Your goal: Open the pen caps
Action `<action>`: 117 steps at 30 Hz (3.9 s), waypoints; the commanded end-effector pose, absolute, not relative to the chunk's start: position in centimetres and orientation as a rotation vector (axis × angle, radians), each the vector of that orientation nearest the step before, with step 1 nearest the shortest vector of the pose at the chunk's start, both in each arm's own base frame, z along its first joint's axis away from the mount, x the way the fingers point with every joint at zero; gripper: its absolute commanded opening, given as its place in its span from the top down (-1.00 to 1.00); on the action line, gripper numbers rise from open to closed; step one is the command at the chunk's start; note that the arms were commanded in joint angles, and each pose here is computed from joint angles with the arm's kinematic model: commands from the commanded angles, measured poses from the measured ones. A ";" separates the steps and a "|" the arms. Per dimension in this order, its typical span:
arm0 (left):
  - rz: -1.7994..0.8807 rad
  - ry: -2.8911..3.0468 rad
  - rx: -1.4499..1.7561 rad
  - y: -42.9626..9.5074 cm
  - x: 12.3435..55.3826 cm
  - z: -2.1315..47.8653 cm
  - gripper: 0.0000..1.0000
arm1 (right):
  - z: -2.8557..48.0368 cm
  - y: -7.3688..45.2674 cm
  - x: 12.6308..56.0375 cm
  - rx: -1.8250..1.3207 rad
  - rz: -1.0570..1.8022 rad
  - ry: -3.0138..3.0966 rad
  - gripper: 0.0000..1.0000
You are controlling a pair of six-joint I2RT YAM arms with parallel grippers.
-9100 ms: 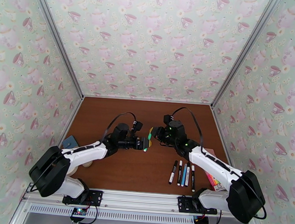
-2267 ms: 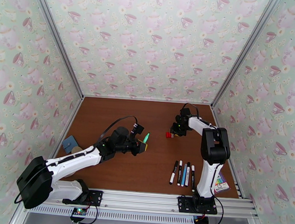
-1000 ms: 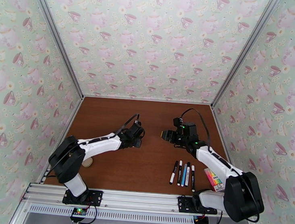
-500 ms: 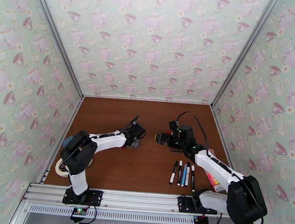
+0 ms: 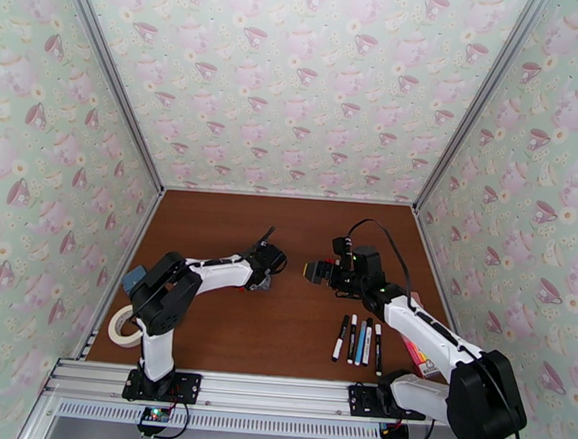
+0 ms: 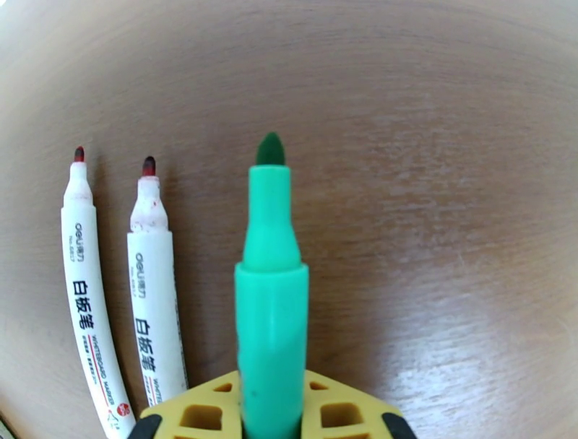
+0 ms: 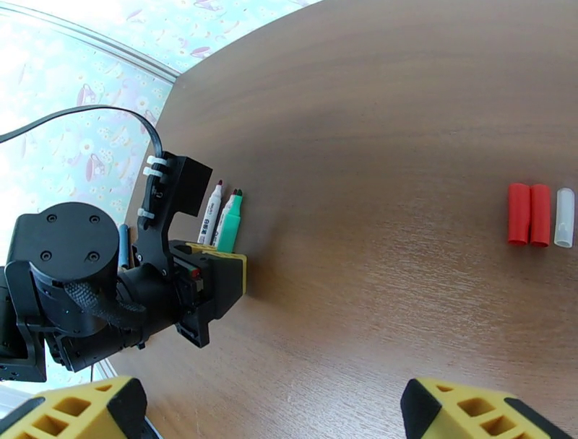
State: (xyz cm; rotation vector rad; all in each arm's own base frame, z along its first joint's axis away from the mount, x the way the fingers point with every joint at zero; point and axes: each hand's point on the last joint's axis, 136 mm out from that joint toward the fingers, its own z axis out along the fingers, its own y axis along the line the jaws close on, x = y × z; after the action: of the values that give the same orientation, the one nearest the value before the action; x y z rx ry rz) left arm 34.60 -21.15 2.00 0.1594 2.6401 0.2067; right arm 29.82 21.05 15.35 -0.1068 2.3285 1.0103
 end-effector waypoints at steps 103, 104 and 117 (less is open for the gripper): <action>-1.115 2.176 0.452 -32.5 26.0 17.8 -0.99 | 9.1 15.0 27.3 0.299 0.541 2.606 0.74; -1.132 2.177 0.443 -32.5 25.8 17.8 -0.99 | 9.9 15.5 27.8 0.290 0.582 2.574 0.75; -1.353 2.166 0.425 -35.4 24.6 18.3 -1.00 | 19.3 21.0 31.2 0.191 1.039 2.240 0.78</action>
State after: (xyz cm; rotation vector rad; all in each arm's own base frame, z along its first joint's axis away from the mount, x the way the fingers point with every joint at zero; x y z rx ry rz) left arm 24.86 -34.18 17.38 0.4092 2.1952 -1.2743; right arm 30.33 19.10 14.67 0.2510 2.3808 0.8819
